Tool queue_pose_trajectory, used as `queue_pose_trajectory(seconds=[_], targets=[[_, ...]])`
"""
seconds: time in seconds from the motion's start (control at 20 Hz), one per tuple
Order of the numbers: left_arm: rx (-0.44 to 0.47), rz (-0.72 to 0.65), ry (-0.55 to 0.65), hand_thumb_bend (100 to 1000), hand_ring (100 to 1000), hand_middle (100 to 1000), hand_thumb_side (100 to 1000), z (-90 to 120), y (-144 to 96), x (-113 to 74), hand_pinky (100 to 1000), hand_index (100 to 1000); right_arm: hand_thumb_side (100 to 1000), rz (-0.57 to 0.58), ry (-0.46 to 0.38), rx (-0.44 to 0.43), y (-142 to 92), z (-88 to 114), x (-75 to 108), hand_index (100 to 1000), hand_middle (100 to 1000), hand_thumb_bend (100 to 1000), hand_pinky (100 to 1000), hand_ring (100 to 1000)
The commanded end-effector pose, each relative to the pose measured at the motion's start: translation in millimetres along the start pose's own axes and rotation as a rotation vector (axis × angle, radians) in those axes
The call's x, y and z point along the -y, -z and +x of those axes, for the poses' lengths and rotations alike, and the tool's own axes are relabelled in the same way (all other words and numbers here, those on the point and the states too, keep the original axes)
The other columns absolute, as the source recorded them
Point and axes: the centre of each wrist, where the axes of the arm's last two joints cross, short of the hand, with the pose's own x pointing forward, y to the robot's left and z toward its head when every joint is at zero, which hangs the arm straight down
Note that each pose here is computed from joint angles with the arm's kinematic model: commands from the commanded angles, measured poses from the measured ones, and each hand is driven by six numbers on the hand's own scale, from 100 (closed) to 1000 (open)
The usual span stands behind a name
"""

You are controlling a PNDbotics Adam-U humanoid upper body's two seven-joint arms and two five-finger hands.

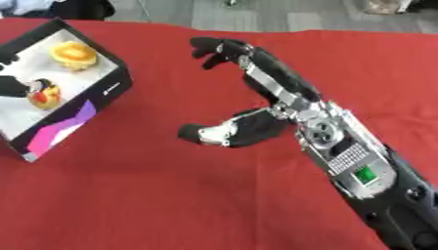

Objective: Pick up the objects with one hand, pass them to the other hand, and then place them into the box on the other side of the table.

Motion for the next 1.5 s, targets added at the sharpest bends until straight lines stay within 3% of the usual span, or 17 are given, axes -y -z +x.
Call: queue_pose_trajectory(seconds=[0.05,0.3,0.45,0.6,0.8,1.05,1.5], targets=[[-0.005,0.039,0.035,823,815,771,323,-0.6,4.8,-16.2,882,799,496,-0.023,-0.016,0.021,-0.4,5.7,10.6,945,817,625,923,789],[0.000,0.056,0.039,802,800,754,337,0.9,5.1,-17.1,873,777,493,-0.032,-0.012,0.020,-0.8,6.1,12.3,944,815,622,923,788],[0.032,0.072,0.019,795,772,728,397,7.6,1.7,-19.7,862,740,459,-0.041,-0.011,0.023,-1.2,7.1,15.9,943,812,760,923,788],[0.098,0.088,-0.008,803,761,710,446,20.1,-5.4,-22.9,860,719,431,-0.053,-0.019,0.021,-2.8,8.4,25.2,942,812,756,923,788],[0.205,0.059,-0.047,795,754,708,465,37.2,-18.5,-24.9,856,722,412,-0.058,-0.050,-0.013,-10.1,10.3,48.5,927,808,725,921,789],[0.259,0.019,-0.069,787,750,699,457,47.6,-30.8,-25.8,865,713,380,0.020,-0.108,-0.125,-29.1,10.3,83.6,909,807,701,920,789],[0.272,0.008,-0.072,781,751,699,459,52.1,-37.6,-26.2,866,713,294,0.202,-0.039,-0.314,-60.9,-19.0,138.6,885,803,644,933,799]])
